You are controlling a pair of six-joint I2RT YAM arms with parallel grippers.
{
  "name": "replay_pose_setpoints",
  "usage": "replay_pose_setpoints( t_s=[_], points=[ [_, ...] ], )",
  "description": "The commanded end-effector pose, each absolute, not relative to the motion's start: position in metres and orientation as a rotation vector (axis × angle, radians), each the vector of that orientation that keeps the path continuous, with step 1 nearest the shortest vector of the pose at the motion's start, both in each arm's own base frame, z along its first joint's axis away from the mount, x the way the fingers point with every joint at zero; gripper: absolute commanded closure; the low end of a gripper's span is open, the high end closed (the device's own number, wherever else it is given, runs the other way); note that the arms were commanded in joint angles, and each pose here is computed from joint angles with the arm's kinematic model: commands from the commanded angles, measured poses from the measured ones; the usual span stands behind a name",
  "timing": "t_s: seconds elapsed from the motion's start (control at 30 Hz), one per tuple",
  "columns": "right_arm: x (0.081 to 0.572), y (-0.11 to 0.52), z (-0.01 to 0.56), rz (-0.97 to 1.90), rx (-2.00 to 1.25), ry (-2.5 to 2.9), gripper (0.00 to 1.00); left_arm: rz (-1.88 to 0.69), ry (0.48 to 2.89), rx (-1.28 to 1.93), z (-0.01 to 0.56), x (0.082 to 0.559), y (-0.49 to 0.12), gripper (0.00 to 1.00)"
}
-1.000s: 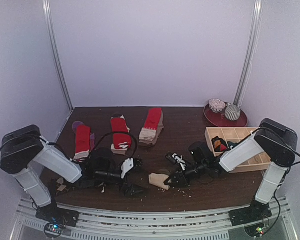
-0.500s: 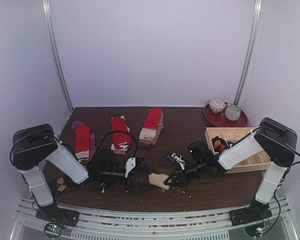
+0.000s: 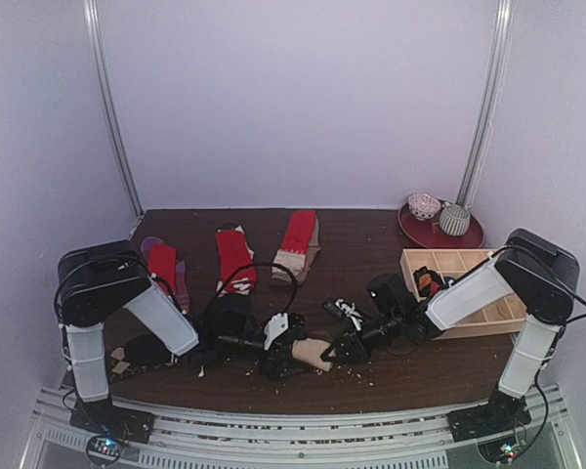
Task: Roll the socks
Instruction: Roll a pair of socks at the center of the board.
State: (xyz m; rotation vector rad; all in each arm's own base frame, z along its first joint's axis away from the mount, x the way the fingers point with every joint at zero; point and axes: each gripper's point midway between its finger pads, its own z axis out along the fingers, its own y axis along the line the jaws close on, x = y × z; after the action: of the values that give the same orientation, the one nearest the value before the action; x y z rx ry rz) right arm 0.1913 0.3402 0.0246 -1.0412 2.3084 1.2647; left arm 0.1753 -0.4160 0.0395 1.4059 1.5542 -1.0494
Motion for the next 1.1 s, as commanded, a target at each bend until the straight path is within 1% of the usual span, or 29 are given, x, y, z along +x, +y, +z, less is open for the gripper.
replay_pose_setpoints(
  t_s=[0.0,0.13,0.17,0.23,0.27,0.3,0.33,0.5,0.6,0.67,0.73,0.87,0.97,1.07],
  points=[
    [0.159,0.290,-0.042,1.081,-0.997,2.696,0.77,-1.106,1.742,1.515,-0.005,0.148,-0.416,0.30],
    [0.156,0.293,-0.041,1.121,-1.010,2.709,0.77,-1.063,1.863,1.564,-0.031,0.140,-0.411,0.45],
    [0.155,0.293,-0.040,1.135,-1.012,2.713,0.77,-1.055,1.884,1.569,-0.035,0.137,-0.408,0.50],
    [0.154,0.293,-0.041,1.149,-1.011,2.726,0.77,-1.045,1.923,1.589,-0.042,0.133,-0.403,0.64],
    [0.154,0.292,-0.041,1.150,-1.012,2.732,0.77,-1.039,1.942,1.602,-0.046,0.130,-0.401,0.69],
    [0.154,0.292,-0.041,1.152,-1.014,2.738,0.77,-1.037,1.962,1.614,-0.049,0.127,-0.398,0.87],
    [0.154,0.292,-0.041,1.148,-1.020,2.743,0.77,-1.029,1.981,1.619,-0.052,0.125,-0.395,1.00],
    [0.163,0.296,-0.033,1.160,-1.012,2.737,0.76,-1.007,2.145,1.627,-0.070,0.117,-0.382,1.00],
    [0.178,0.300,-0.019,1.108,-1.018,2.687,0.75,-0.976,2.341,1.602,-0.089,0.109,-0.366,1.00],
    [0.193,0.303,-0.004,1.035,-1.029,2.617,0.73,-1.006,2.454,1.582,-0.100,0.097,-0.356,1.00],
    [0.213,0.306,0.018,0.949,-1.020,2.504,0.65,-1.054,2.537,1.548,-0.107,0.086,-0.347,1.00],
    [0.239,0.308,0.077,0.806,-1.017,2.220,0.58,-1.060,2.645,1.490,-0.117,0.074,-0.331,1.00],
    [0.232,0.312,0.104,0.715,-1.083,2.016,0.50,-1.057,2.689,1.475,-0.122,0.070,-0.325,1.00],
    [0.215,0.315,0.104,0.617,-1.162,1.890,0.44,-1.053,2.718,1.470,-0.124,0.068,-0.322,1.00]
  ],
)
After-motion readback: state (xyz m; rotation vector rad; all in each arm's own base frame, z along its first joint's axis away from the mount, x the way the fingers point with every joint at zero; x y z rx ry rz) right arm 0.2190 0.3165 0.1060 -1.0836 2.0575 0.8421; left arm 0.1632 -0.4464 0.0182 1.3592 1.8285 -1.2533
